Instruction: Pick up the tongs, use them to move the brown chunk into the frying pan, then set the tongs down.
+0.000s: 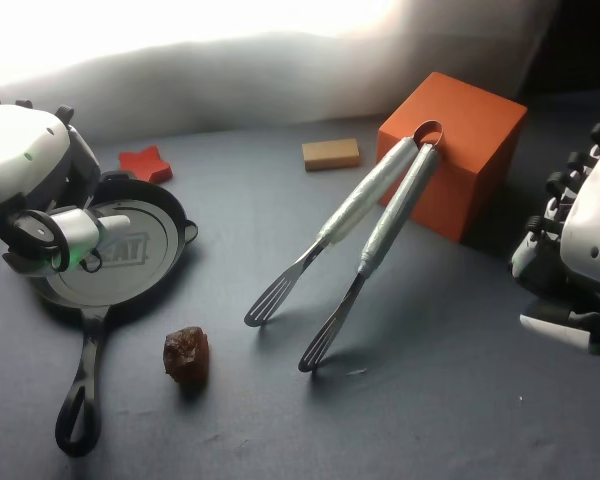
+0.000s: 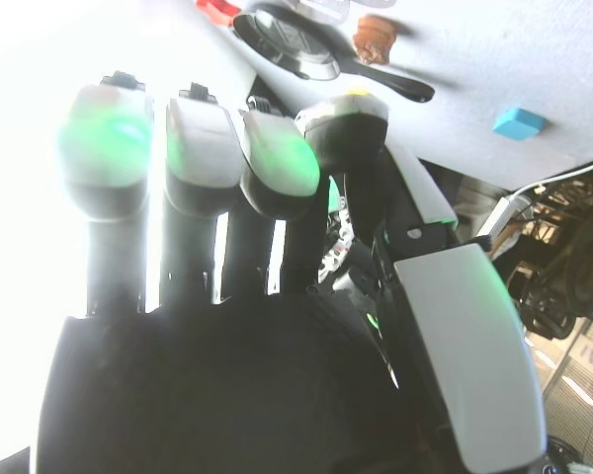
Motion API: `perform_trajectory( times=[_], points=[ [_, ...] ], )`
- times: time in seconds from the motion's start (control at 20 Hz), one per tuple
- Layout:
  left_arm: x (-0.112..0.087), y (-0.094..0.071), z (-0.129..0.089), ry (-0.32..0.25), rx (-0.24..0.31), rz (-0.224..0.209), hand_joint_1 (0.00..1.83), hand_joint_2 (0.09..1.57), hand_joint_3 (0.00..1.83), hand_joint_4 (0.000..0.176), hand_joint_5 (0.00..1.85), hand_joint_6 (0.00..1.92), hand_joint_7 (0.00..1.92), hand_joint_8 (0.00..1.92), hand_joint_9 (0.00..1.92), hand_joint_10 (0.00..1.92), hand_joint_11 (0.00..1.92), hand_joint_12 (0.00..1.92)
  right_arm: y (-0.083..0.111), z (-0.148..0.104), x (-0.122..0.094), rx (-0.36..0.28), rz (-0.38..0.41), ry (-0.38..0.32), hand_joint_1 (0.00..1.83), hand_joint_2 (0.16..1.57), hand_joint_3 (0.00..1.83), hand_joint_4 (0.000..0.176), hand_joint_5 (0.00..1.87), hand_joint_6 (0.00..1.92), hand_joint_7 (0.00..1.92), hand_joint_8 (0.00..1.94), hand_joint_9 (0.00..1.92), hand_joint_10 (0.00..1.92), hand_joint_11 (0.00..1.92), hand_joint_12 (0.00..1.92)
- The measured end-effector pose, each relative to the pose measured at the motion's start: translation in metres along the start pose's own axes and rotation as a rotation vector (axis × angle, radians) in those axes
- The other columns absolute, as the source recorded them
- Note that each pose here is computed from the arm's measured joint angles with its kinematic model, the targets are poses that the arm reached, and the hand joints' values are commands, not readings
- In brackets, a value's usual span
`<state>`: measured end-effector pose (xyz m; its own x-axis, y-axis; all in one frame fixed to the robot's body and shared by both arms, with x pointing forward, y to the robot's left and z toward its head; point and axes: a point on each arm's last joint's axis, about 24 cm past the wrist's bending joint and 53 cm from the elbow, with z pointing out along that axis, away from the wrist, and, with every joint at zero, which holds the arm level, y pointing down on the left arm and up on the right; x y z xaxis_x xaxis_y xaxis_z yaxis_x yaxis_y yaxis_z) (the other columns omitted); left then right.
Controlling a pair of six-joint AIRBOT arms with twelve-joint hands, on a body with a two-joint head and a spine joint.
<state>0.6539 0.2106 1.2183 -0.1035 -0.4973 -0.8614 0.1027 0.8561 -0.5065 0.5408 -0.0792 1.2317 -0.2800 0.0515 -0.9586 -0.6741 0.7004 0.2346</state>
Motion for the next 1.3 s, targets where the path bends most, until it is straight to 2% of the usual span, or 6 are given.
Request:
perform_trajectory(
  times=[0.05,0.2,0.55,0.8,1.0,1.3],
  points=[
    [0.001,0.000,0.000,0.003,0.000,0.000,0.06,1.26,0.13,0.000,0.19,0.13,0.26,0.06,0.21,0.17,0.00,0.79,0.000,0.000,0.000,-0.002,-0.001,-0.002,0.41,1.14,0.24,0.000,0.44,0.48,0.60,0.30,0.48,0.70,0.10,1.56],
    [0.002,0.002,0.000,0.006,-0.010,-0.005,0.06,1.30,0.00,0.000,0.22,0.01,0.26,0.00,0.24,0.02,0.00,0.67,0.005,0.004,0.002,-0.015,-0.012,0.004,0.28,1.20,0.00,0.000,0.37,0.06,0.46,0.00,0.42,0.14,0.00,1.23],
    [-0.006,0.000,-0.005,-0.036,-0.021,0.043,0.00,1.23,0.00,0.000,0.07,0.00,0.07,0.00,0.07,0.00,0.00,0.32,0.005,0.019,-0.013,-0.034,-0.019,-0.029,0.23,1.14,0.00,0.000,0.24,0.00,0.30,0.00,0.28,0.02,0.00,0.85],
    [-0.011,0.021,-0.008,-0.052,-0.115,-0.018,0.00,1.13,0.00,0.000,0.00,0.00,0.00,0.00,0.00,0.00,0.00,0.04,-0.013,0.064,-0.009,-0.031,-0.027,0.034,0.17,1.08,0.00,0.000,0.08,0.00,0.11,0.00,0.11,0.00,0.00,0.35],
    [-0.016,0.013,-0.009,-0.079,-0.079,0.001,0.00,1.10,0.00,0.000,0.00,0.00,0.00,0.00,0.00,0.00,0.00,0.02,-0.030,0.101,-0.019,-0.006,-0.032,0.080,0.37,1.00,0.00,0.000,0.01,0.00,0.05,0.00,0.05,0.00,0.00,0.08],
    [0.011,0.025,-0.016,0.037,-0.106,-0.018,0.00,1.10,0.00,0.000,0.00,0.00,0.00,0.00,0.00,0.00,0.00,0.00,-0.039,0.133,-0.010,0.018,-0.051,0.185,0.81,0.92,0.00,0.000,0.00,0.00,0.00,0.00,0.00,0.00,0.00,0.00]
  ],
)
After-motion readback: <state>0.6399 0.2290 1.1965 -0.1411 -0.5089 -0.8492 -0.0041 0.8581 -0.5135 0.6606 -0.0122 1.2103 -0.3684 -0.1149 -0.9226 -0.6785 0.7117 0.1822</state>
